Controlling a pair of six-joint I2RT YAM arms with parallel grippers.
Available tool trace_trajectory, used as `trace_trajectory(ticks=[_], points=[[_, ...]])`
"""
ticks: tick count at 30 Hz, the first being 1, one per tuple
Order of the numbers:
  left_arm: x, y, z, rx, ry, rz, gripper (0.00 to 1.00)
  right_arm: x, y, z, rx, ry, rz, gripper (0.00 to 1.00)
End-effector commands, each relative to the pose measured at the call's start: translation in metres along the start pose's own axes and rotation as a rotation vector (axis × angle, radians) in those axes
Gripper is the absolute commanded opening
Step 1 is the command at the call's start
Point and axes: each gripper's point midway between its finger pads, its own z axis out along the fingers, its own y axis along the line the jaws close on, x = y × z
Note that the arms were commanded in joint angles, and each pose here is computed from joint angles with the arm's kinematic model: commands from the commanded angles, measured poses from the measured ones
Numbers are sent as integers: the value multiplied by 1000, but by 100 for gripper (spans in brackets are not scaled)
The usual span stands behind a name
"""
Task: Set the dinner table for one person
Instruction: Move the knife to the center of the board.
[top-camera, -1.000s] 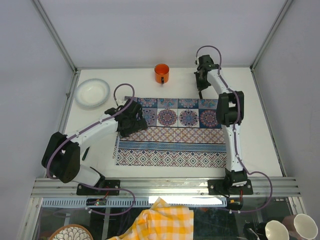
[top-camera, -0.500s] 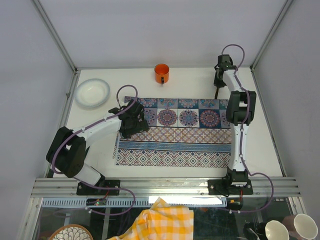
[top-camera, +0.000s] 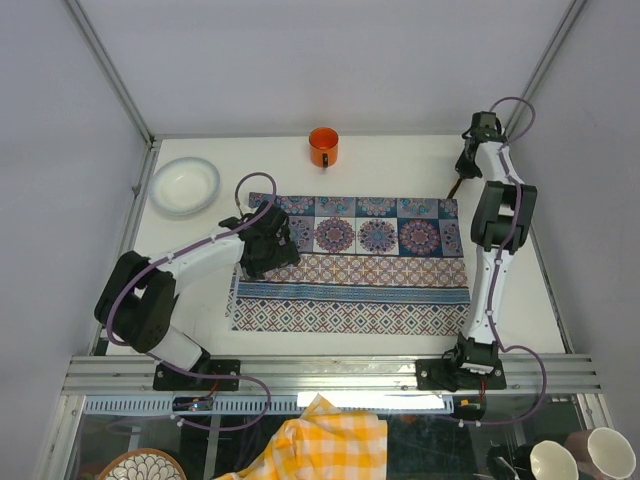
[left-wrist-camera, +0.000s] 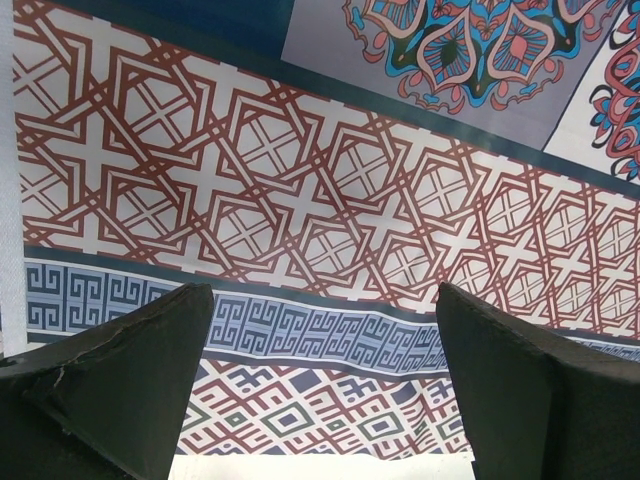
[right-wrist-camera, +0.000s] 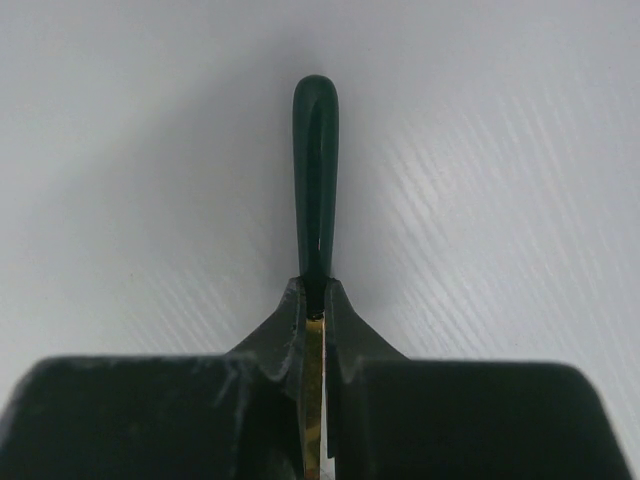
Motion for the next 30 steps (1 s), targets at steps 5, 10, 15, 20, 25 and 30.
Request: trace_trajectory(ticks=[5,10,15,20,25,30], points=[[3,-13,2,54,4,-13,99,-71,36,-33,-257,-155,178,0],[4,-13,4,50,7,-16,99,-93,55,-41,-355,-201,235,0],[5,-13,6,46,13,-14,99,-98,61,-35,-372,-208,256,0],[5,-12,7,44,14,-14,99,-93,64,-19,-385,-197,275,0],[5,-11,7,41,11,-12,99,-95,68,-11,-401,-202,288,0],[6,-10,8,36,16,-16,99,-97,65,-7,-391,-214,283,0]])
